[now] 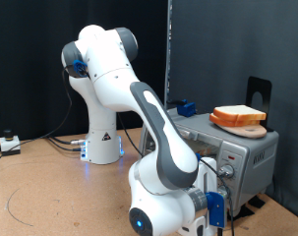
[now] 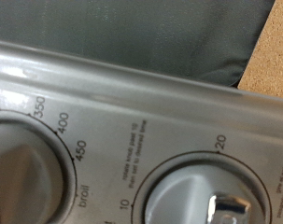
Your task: Make a piece of toast with the oven
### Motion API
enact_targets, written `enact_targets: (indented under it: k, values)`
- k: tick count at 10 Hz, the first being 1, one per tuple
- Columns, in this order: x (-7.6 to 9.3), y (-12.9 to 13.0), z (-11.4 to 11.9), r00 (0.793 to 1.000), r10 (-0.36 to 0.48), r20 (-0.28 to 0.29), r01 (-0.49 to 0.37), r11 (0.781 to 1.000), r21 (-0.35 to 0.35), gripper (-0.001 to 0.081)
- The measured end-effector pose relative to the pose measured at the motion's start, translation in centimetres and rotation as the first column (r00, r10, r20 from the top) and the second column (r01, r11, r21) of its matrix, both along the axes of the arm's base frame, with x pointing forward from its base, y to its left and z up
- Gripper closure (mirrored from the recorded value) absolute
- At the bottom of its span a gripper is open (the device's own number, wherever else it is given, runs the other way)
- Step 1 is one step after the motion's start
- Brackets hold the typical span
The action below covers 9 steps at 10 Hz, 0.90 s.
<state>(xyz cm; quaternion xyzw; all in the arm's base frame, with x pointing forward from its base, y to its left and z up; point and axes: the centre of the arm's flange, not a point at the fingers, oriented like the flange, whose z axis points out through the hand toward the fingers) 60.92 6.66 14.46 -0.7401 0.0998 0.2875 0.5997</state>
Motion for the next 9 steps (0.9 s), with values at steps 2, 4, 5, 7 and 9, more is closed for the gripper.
enact_targets:
  k: [2, 4, 5, 7, 9]
  values:
    - [-0.06, 0.06, -0.04, 1.000, -0.001, -0.002, 0.001, 1.000, 0.000, 0.0112]
    - [-0.19, 0.11, -0.18, 1.000, -0.002, -0.005, 0.002, 1.000, -0.001, 0.0286]
    - [-0.20, 0.01, -0.41, 1.000, -0.009, -0.005, 0.009, 1.000, -0.011, 0.0460]
    - [-0.24, -0.26, -0.87, 1.000, -0.025, -0.006, 0.024, 0.999, -0.027, 0.0686]
    - [-0.38, -0.32, -0.91, 1.000, -0.021, -0.011, 0.021, 1.000, -0.023, 0.0776]
